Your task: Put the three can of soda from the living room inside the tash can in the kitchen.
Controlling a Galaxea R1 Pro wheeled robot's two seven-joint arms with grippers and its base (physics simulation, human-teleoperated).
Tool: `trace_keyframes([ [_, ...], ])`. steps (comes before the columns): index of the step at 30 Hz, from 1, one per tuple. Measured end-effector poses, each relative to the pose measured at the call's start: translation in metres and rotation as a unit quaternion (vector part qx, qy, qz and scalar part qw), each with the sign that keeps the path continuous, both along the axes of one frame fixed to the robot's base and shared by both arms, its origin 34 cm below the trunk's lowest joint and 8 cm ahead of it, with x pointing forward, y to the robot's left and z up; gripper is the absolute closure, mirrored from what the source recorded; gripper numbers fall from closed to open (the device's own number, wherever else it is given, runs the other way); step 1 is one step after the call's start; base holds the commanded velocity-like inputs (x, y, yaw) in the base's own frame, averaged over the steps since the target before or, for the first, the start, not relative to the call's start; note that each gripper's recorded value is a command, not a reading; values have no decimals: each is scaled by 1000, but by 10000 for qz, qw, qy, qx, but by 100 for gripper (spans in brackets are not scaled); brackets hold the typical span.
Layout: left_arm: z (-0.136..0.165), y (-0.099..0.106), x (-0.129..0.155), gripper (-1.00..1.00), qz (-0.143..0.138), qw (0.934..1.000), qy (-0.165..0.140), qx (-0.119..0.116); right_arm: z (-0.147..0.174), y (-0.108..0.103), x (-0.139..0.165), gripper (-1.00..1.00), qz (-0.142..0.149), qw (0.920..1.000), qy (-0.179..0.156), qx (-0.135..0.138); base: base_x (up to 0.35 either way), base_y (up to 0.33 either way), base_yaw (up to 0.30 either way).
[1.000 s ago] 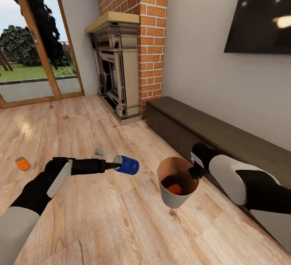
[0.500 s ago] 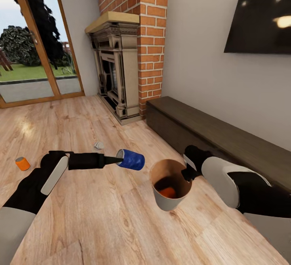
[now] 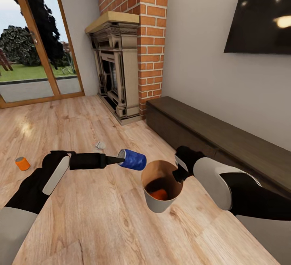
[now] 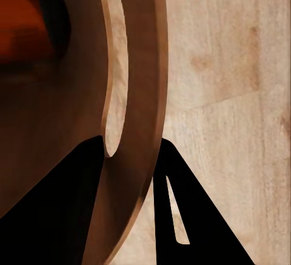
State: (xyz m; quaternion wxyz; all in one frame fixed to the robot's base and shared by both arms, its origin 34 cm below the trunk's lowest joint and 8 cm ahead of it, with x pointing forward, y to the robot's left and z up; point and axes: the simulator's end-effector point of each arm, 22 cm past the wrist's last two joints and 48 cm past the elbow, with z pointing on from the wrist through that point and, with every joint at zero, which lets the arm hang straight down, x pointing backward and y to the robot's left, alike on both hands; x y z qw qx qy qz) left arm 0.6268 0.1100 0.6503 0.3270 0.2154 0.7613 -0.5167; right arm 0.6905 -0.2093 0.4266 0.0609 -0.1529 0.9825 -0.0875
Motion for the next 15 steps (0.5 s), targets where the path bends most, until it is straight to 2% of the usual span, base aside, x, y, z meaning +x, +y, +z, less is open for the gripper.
trace_keyframes([
  [8, -5, -5, 0, 100, -6, 10000, 18, 54, 1, 10, 0, 100, 51, 10000, -13, 8, 0, 0, 0],
  [11, -5, -16, -1, 100, -41, 10000, 24, -4, 1, 12, 0, 100, 93, 9999, -22, -31, 0, 0, 0],
  [15, -9, -25, 5, 100, 77, 9999, 17, 72, 1, 19, -1, 100, 84, 10000, -12, 45, 0, 0, 0],
])
